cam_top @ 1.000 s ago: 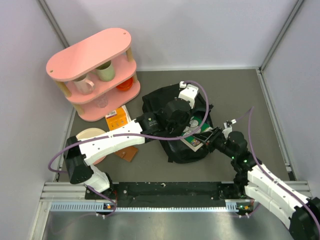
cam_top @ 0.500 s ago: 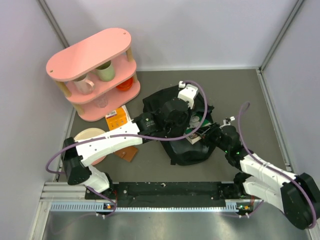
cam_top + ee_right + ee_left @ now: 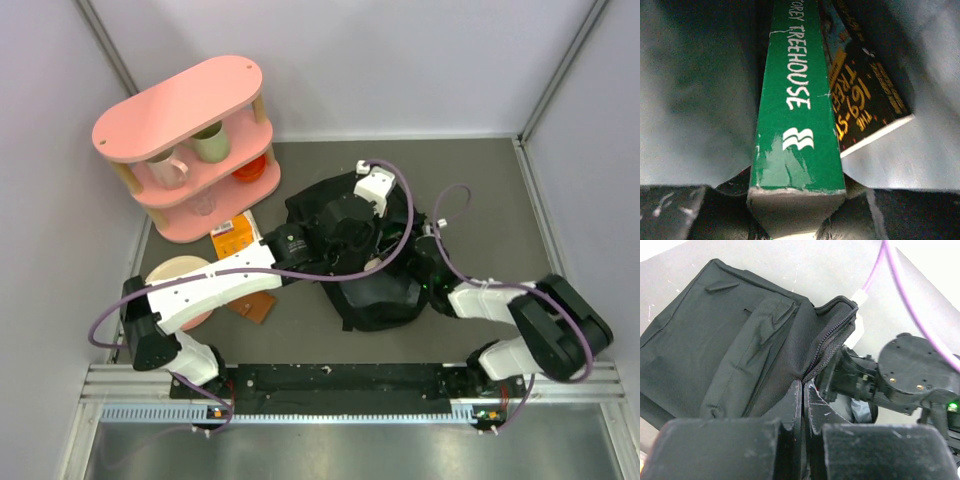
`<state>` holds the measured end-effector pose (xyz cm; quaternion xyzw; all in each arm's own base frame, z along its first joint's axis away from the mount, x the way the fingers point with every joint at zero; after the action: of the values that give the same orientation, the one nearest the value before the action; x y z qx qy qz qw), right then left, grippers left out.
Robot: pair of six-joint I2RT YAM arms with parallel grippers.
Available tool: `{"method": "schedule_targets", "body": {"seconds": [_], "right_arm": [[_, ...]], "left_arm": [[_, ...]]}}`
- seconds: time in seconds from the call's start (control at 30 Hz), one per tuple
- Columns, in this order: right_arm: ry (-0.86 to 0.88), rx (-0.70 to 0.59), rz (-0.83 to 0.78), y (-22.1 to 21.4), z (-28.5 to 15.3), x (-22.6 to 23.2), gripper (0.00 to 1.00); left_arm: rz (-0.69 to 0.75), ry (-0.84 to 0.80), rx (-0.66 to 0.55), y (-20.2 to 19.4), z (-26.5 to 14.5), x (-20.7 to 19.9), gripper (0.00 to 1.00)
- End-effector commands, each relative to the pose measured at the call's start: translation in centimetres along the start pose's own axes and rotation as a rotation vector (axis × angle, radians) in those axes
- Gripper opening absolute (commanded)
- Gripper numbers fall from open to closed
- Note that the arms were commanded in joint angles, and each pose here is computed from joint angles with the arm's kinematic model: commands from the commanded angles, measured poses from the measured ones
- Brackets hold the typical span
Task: Pack the student bag
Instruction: Place the book in the student bag.
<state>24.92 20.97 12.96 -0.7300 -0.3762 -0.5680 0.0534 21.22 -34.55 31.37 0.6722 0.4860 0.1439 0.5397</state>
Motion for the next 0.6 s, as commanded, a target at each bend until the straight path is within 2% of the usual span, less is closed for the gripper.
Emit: {"method": "schedule_targets", "body": {"seconds": [0.0, 0.1, 0.37, 0.57], "right_arm": [[0.197, -0.102, -0.058, 1.3, 2.1, 5.2, 0.06], [0.142, -0.117, -0.024, 0.8, 3.4, 3.0, 0.15], [0.122, -0.047, 0.03, -1.6, 2.4, -1.0, 0.6], [0.071, 0.011, -0.012, -2.5, 0.6, -2.4, 0.66]], "left_arm": [[-0.088, -0.105, -0.177, 5.8, -3.5, -1.4, 0.0], [-0.117, -0.114, -0.164, 5.4, -3.4, -0.9, 0.0], [-0.136, -0.094, -0.156, 4.6, -3.4, 0.1, 0.0], [-0.136, -0.084, -0.132, 3.6, -2.9, 0.4, 0.0]]}}
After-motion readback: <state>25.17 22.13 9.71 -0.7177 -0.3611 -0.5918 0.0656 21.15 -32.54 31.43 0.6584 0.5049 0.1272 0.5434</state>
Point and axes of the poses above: each gripper's point midway between its finger pads, its own z axis out along the fingers, its own x axis along the line the jaws close on, y = z × x, the point moved 6 cm from there along -z, back along the fingers, and after that the axes turned 14 degrees about -z, right-handed, at the moved point
